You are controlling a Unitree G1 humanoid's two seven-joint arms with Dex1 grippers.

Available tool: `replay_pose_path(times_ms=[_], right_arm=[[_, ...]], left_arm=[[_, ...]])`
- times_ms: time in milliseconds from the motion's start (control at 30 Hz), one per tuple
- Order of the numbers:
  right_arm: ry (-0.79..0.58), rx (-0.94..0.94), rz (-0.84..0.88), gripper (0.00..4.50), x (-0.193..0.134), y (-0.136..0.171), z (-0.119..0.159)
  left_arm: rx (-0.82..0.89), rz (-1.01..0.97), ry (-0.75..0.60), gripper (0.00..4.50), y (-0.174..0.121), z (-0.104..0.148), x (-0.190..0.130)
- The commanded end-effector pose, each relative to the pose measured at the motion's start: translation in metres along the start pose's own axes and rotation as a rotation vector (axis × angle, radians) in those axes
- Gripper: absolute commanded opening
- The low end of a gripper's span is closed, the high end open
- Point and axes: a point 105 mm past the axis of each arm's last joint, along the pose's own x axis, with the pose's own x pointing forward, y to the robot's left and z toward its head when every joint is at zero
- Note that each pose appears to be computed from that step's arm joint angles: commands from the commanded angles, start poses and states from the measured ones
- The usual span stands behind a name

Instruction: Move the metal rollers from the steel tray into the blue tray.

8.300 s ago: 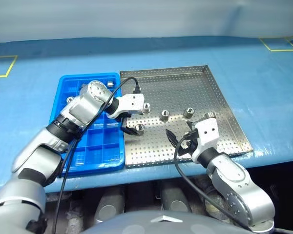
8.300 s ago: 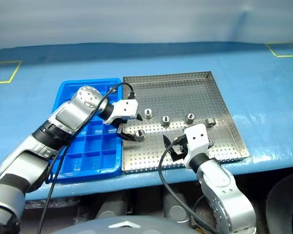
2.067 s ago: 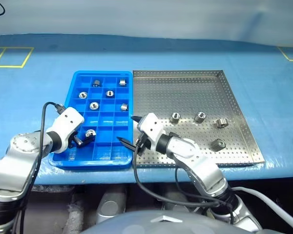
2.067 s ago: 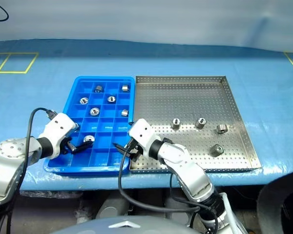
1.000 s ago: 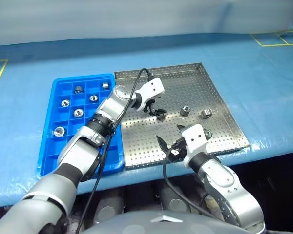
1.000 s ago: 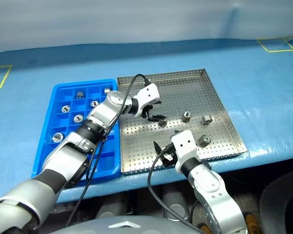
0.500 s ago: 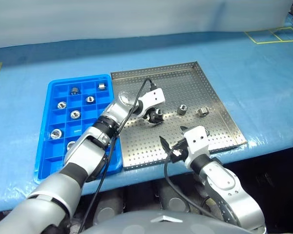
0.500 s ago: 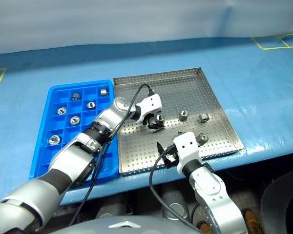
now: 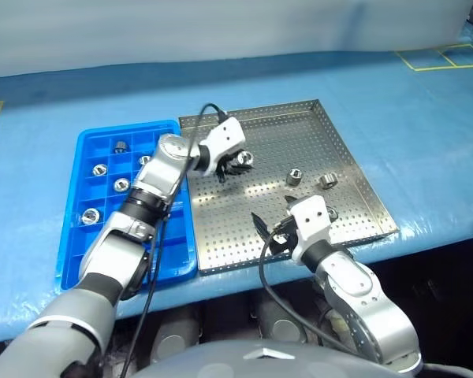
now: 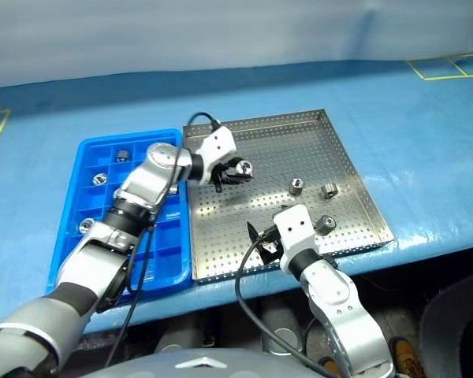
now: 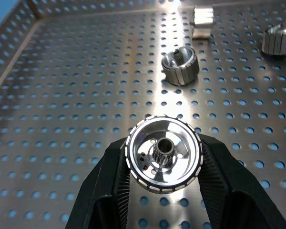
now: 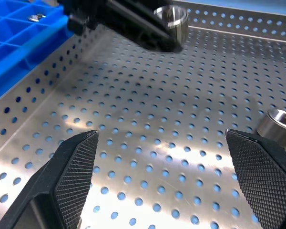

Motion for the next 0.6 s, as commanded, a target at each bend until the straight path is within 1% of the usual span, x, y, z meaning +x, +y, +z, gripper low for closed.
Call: replay_pose_path(times_ms=[33, 167, 300, 400, 500, 600], right_arm=[[-0.05, -0.01, 0.084, 4.5, 0.01, 0.012, 0.013], [-0.071, -0.052, 0.207, 4.5, 0.022, 0.027, 0.021], [-0.098, -0.09, 0.318, 4.5, 0.032, 0.038, 0.027], [-0.108, -0.122, 0.414, 4.5, 0.039, 0.05, 0.029], [-0.117, -0.14, 0.501, 4.5, 0.048, 0.064, 0.031], [-0.129, -0.152, 0.575, 4.5, 0.053, 0.076, 0.034]], left_arm=[[0.019, 0.121, -0.046, 1.73, 0.011, 0.01, -0.043], [0.007, 0.279, 0.034, 1.73, 0.013, -0.01, -0.096], [-0.043, 0.442, 0.078, 1.73, 0.004, -0.024, -0.138], [-0.053, 0.508, 0.129, 1.73, -0.013, -0.035, -0.162], [-0.077, 0.543, 0.17, 1.73, -0.037, -0.043, -0.184], [-0.111, 0.558, 0.239, 1.73, -0.06, -0.055, -0.199]])
